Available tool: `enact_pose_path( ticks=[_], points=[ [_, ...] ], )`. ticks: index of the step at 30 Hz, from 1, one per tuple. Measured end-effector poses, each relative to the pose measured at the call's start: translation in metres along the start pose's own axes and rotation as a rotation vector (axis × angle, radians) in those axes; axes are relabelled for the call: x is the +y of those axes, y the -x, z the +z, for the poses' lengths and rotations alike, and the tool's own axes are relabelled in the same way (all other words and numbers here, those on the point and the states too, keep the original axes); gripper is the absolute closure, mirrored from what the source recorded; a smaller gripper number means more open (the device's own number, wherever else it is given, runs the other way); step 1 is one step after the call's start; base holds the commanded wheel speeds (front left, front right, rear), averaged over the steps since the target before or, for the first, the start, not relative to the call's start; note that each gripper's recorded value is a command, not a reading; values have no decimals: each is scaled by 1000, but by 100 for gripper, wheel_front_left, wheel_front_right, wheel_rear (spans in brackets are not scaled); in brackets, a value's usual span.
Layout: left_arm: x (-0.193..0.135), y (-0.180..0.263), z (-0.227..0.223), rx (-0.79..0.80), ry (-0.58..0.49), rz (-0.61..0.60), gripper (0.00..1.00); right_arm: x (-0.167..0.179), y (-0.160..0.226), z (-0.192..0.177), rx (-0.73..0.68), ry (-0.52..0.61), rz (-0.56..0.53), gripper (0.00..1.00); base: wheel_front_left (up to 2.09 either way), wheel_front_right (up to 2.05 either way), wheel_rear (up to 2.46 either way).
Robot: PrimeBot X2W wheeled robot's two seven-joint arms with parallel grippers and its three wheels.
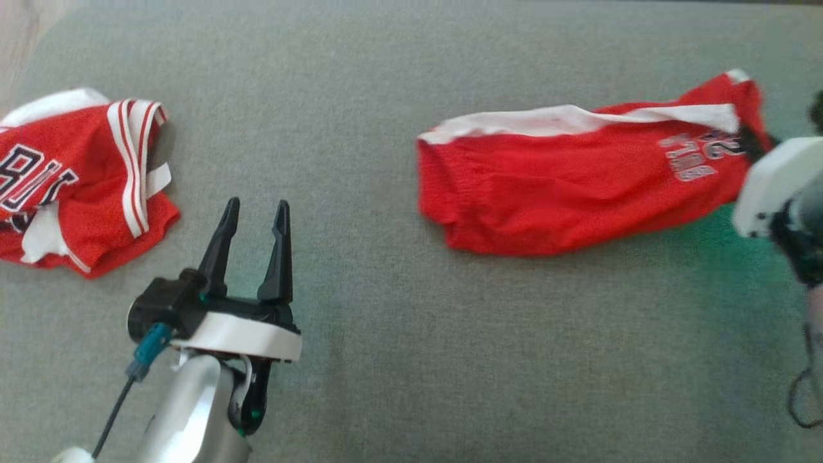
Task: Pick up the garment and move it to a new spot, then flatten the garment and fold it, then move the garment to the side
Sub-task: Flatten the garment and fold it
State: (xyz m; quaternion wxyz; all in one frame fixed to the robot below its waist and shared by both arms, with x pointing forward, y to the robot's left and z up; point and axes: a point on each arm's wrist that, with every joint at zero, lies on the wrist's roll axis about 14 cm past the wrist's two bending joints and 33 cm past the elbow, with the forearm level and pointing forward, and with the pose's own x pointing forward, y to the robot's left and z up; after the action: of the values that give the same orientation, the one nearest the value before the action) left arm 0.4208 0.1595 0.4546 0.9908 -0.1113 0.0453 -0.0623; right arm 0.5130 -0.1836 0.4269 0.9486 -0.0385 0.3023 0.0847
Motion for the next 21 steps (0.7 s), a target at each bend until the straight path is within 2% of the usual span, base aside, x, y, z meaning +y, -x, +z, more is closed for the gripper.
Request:
enact_pose_path(
  ticks=[5,9,11,15,21],
  points=[
    [-7,7,5,-14,0,-16,0,-38,30,13,-31,24,-109,100,0,0,0],
    [-7,13,7,-18,-2,-19,0,-29,36,19,-37,32,-98,100,0,0,0],
    [-6,15,8,-20,-7,-19,0,-6,36,25,-50,44,-48,100,0,0,0],
    [-5,19,9,-18,-16,-19,0,65,34,34,-78,84,116,100,0,0,0],
    [-2,24,11,-22,-19,-7,0,168,36,12,-13,119,370,100,0,0,0]
  ],
)
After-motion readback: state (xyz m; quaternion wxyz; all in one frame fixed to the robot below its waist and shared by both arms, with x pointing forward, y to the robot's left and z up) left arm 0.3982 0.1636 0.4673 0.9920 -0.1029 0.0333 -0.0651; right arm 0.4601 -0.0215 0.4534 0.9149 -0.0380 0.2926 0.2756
